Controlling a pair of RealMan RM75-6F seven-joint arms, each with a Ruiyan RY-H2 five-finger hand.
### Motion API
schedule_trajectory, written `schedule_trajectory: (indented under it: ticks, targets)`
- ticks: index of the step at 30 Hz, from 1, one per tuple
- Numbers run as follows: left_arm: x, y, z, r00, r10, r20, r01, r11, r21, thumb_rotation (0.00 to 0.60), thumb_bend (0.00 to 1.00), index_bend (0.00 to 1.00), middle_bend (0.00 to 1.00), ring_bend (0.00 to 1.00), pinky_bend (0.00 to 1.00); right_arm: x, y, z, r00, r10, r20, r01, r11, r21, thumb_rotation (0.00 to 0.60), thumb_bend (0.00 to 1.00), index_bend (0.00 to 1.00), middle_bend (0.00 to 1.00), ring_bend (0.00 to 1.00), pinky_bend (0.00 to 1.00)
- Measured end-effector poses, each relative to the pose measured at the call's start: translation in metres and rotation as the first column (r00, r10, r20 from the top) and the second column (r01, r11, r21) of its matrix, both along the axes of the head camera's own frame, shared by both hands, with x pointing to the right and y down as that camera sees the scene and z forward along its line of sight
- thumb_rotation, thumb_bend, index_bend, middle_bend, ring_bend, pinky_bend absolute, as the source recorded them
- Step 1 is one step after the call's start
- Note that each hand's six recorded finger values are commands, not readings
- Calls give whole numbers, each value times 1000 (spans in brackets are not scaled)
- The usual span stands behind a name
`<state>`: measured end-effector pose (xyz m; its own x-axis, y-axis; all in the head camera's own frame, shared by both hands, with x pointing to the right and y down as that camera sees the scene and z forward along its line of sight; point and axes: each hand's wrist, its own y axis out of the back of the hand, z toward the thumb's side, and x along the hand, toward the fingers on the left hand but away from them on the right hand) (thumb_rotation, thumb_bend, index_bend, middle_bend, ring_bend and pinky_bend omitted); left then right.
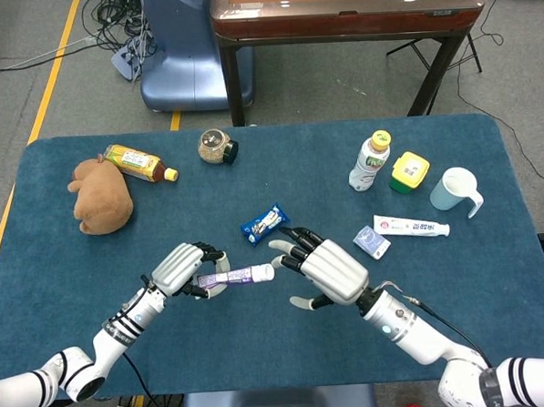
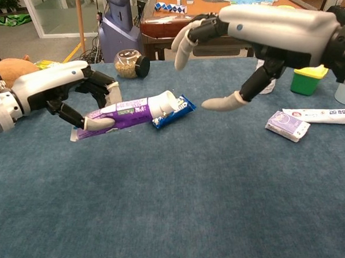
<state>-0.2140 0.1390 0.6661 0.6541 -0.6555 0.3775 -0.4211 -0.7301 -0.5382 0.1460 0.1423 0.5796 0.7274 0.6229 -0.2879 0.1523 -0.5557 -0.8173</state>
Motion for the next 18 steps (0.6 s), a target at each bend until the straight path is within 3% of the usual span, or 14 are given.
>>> schedule_trajectory:
  ticks: [4, 7, 14, 18]
  targets:
    - [2, -1, -3, 1000, -12, -19, 12, 1000, -1, 600, 401, 598, 648, 447, 376, 2, -3, 0, 993, 74, 89, -66, 994, -91, 517, 24, 10, 16, 0, 4]
    - [4, -2, -4, 999, -27, -32, 27, 1000, -8, 600, 401, 599, 652, 448, 380, -1, -4, 4, 978, 135, 156, -106, 978, -178, 496, 0, 0, 0, 0, 0]
    - [8, -8, -7, 995, -72, -65, 70, 997, -20, 600, 401, 600, 656, 449, 385, -18, -6, 24, 917, 269, 293, -154, 920, -362, 474, 0, 0, 0, 0, 0]
    - [11, -9, -8, 994, -81, -80, 80, 997, -20, 600, 401, 601, 657, 449, 385, -29, -7, 31, 891, 302, 339, -147, 898, -414, 470, 0, 0, 0, 0, 0]
